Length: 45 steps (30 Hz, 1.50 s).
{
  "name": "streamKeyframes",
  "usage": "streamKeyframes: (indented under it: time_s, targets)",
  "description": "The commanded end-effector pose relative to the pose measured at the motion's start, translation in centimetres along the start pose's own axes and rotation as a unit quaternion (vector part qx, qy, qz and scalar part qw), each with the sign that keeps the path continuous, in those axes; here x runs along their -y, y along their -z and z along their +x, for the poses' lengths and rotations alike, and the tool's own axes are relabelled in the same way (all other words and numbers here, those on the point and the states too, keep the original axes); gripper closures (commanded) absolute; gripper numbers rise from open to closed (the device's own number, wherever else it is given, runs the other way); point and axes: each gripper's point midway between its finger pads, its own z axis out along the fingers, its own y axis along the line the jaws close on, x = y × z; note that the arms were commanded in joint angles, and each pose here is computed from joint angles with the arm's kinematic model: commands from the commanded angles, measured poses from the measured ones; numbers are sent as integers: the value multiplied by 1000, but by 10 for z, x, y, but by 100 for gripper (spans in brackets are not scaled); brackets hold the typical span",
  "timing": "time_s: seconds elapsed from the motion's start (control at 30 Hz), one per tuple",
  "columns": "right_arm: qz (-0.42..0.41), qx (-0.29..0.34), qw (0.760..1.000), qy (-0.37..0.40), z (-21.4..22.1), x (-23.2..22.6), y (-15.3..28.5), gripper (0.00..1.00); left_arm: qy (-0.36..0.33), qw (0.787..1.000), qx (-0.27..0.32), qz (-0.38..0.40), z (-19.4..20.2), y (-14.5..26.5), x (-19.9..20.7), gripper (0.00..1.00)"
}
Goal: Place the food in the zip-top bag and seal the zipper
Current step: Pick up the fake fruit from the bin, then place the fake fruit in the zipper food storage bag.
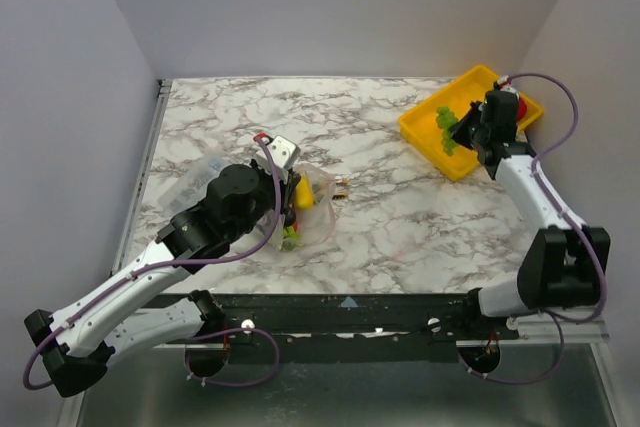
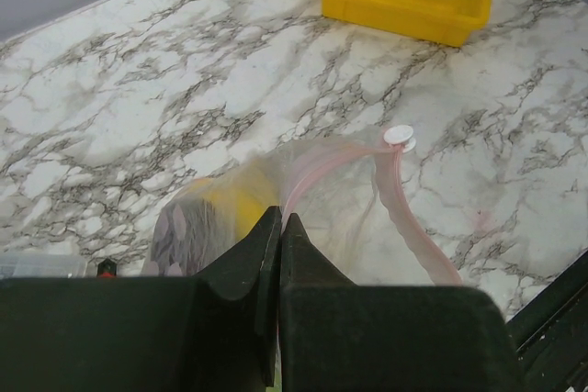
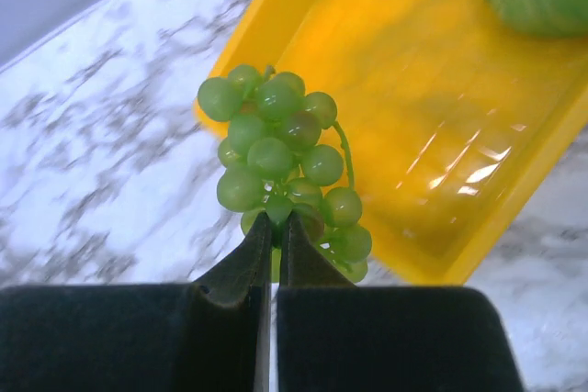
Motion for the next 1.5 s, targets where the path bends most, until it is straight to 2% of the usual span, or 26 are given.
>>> streamKeyframes:
  time_s: [0.0, 0.13, 0.27, 0.43, 0.63, 0.8, 1.2, 1.4, 1.47]
  targets:
    - [-141, -49, 988, -34, 35, -43, 69, 100, 2, 1000, 26, -13, -18, 4, -5, 100]
    - [-227, -76, 971, -28, 53, -62, 136, 100, -1, 1000, 23, -20, -16, 3, -7, 100]
    - [-314, -120, 941, -31, 77, -79, 194, 100, -3, 1000, 20, -22, -13, 0, -7, 100]
    - [-406, -171, 897, -35, 103, -92, 252, 100, -7, 1000, 10, -23, -9, -4, -7, 100]
    - [-463, -194, 864, -32, 107, -100, 303, 100, -7, 1000, 3, -19, -6, -8, -5, 100]
    - [-483, -205, 850, -51, 102, -107, 321, 100, -7, 1000, -5, -15, -2, -12, -2, 100]
    - [-496, -229, 836, -59, 96, -127, 318, 100, -10, 1000, -15, -20, 2, -16, -3, 100]
    - [-510, -250, 822, -32, 124, -177, 326, 100, -12, 1000, -19, -21, 4, -18, -3, 100]
    - [-498, -243, 832, -17, 134, -197, 326, 100, -13, 999, -19, -23, 4, -17, -4, 100]
